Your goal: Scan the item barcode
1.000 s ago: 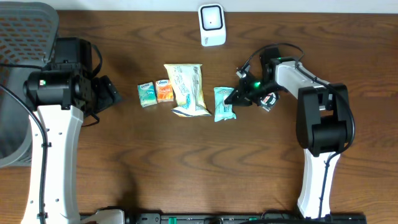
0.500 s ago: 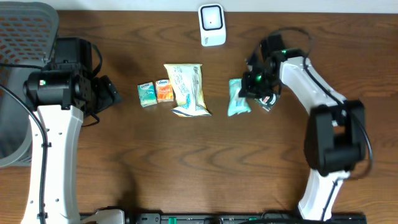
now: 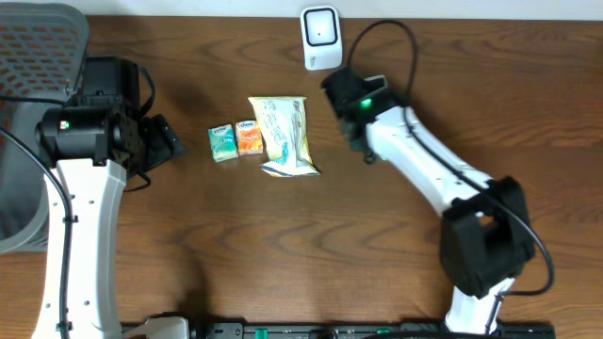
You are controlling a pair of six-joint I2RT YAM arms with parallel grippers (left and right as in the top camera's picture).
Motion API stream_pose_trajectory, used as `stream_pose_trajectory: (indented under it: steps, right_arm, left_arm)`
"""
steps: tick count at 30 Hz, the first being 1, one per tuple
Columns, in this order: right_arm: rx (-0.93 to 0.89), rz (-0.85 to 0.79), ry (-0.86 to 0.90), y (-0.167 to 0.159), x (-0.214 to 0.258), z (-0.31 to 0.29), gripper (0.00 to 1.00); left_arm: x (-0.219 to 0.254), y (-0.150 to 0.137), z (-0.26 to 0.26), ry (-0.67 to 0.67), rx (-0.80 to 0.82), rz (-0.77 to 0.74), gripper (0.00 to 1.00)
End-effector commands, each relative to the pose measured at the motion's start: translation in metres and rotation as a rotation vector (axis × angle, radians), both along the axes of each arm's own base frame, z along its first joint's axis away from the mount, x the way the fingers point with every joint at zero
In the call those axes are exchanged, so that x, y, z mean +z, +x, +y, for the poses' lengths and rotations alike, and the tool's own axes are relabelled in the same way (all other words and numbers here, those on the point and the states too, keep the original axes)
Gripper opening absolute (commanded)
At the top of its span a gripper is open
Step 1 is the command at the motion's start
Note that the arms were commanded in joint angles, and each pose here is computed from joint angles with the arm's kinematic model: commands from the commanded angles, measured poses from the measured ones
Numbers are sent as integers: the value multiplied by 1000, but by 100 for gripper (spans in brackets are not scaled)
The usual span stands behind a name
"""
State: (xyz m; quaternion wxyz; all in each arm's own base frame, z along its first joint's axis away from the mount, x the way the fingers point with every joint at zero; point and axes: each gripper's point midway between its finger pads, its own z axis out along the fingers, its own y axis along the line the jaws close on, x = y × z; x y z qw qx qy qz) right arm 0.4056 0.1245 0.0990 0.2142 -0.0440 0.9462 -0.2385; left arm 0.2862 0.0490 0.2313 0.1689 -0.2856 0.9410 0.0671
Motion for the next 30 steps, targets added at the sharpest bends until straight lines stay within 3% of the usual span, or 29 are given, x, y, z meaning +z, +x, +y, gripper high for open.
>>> stream_pose_trajectory:
  steps: [1, 9, 15, 16, 19, 22, 24, 28, 30]
  right_arm:
    - [-18, -97, -227, 7, 4, -11, 1]
    - [80, -18, -310, -6, -42, 20, 1]
    - [149, 12, -265, -21, -50, 49, 27]
    - [164, 38, -229, -27, -55, 57, 37]
    - [186, 103, -118, -38, -65, 77, 40]
    - [195, 182, 47, -43, -62, 102, 34]
    - [183, 180, 58, -37, -49, 101, 34]
    - [120, 166, 62, -17, -17, 81, 47]
    - [58, 167, 105, -1, -2, 60, 61]
  left_arm:
    - [-1, -1, 3, 6, 16, 6, 98]
    - [-1, -1, 3, 6, 16, 6, 97]
    - [-1, -1, 3, 6, 16, 6, 98]
    - [-1, -1, 3, 6, 16, 6, 98]
    - [-1, -1, 3, 6, 16, 6, 97]
    - [-1, -1, 3, 6, 16, 6, 98]
    - [-1, -1, 3, 6, 16, 6, 98]
    - [-1, -1, 3, 6, 16, 6, 98]
    - [-1, -1, 3, 6, 16, 6, 98]
